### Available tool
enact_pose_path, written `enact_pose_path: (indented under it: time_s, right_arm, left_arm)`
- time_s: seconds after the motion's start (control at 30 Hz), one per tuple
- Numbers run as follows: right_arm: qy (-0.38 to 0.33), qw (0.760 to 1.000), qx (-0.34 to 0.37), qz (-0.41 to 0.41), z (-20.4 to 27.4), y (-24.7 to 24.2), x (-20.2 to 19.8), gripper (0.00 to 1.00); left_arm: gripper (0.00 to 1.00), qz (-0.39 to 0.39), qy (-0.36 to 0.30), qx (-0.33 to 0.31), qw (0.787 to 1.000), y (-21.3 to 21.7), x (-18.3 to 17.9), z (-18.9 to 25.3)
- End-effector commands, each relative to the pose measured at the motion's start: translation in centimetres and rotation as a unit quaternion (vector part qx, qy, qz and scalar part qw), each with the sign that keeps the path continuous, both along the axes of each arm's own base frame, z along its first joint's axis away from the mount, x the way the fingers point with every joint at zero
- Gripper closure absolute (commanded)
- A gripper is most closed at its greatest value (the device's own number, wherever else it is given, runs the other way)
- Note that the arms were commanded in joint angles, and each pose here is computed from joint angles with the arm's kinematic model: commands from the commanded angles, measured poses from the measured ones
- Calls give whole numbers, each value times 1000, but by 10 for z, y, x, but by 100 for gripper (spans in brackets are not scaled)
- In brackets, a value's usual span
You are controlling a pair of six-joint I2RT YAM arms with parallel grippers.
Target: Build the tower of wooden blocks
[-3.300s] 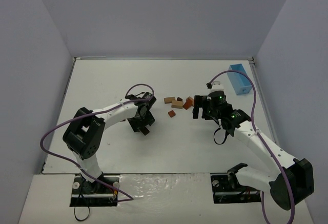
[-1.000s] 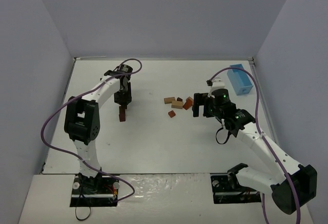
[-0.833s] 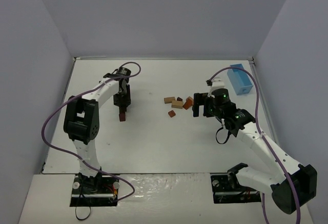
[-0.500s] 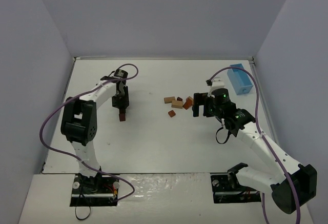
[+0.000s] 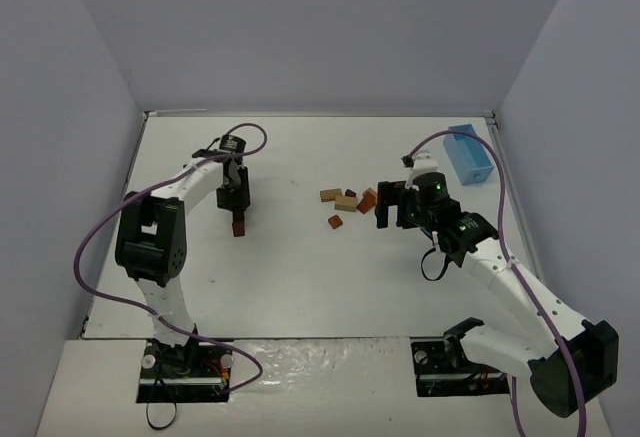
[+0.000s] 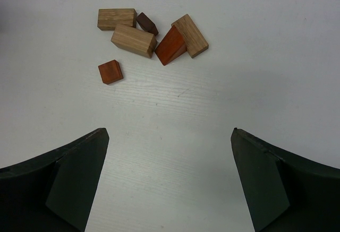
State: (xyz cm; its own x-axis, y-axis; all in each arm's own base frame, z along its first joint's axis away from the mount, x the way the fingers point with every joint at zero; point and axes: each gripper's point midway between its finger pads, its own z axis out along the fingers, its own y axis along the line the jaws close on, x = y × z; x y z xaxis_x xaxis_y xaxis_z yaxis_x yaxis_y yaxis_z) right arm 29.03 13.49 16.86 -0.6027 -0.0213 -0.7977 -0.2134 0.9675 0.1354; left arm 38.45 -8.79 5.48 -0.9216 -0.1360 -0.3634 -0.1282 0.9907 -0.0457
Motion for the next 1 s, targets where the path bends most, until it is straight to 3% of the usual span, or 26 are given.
enact_pose_path:
  time_s: [0.0, 0.97]
  right_arm:
    - [-32, 999, 13, 1, 20, 2, 9, 3]
    - [-29, 999, 12, 5, 18, 3, 8, 2]
  left_arm:
    - [100, -11, -46, -4, 999, 2, 12, 28]
    - [100, -15, -35, -13, 999, 2, 7, 21]
